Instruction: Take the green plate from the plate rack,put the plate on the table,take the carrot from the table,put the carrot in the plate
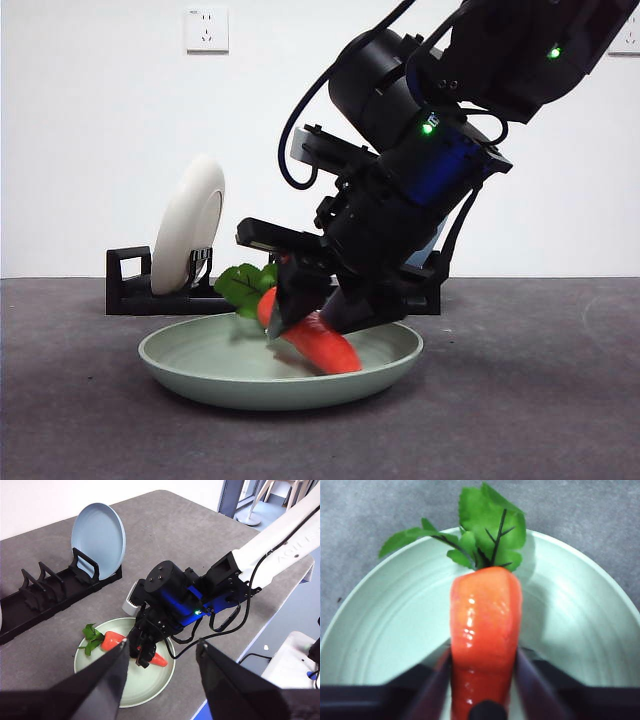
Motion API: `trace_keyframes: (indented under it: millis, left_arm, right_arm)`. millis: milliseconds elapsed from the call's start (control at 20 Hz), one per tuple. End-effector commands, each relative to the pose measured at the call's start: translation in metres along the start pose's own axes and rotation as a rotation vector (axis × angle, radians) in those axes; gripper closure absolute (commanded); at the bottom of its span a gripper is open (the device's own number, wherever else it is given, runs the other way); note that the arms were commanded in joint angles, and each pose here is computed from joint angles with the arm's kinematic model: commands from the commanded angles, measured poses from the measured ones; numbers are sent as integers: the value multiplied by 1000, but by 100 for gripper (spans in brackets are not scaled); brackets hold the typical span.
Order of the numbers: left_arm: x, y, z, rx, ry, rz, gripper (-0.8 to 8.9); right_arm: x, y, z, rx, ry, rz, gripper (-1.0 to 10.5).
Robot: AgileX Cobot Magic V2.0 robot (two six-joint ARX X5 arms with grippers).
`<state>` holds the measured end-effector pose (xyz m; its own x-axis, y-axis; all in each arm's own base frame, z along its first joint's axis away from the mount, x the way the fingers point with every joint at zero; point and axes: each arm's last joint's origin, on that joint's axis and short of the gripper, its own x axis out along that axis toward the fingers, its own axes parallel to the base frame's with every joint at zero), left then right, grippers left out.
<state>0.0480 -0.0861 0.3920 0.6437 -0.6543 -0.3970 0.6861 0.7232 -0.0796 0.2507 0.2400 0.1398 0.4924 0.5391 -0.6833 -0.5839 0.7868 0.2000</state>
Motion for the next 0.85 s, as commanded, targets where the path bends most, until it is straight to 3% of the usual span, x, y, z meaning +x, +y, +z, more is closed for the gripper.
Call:
trace_keyframes:
  millis: [50,350,600,850]
  left_arm:
    - [1,0,-1,-1,7,2,585]
    - [1,0,-2,3,14,5,585]
    - [1,0,-2,3,14,5,585]
    - [1,0,-2,3,14,5,593]
  right_arm:
    - [3,0,-4,10,17,1,469]
    - [-23,6,13,20,-42,15,469]
    - [-110,17,35,7,-122,38,470]
    - [-206,17,16,-10,-86,29,474]
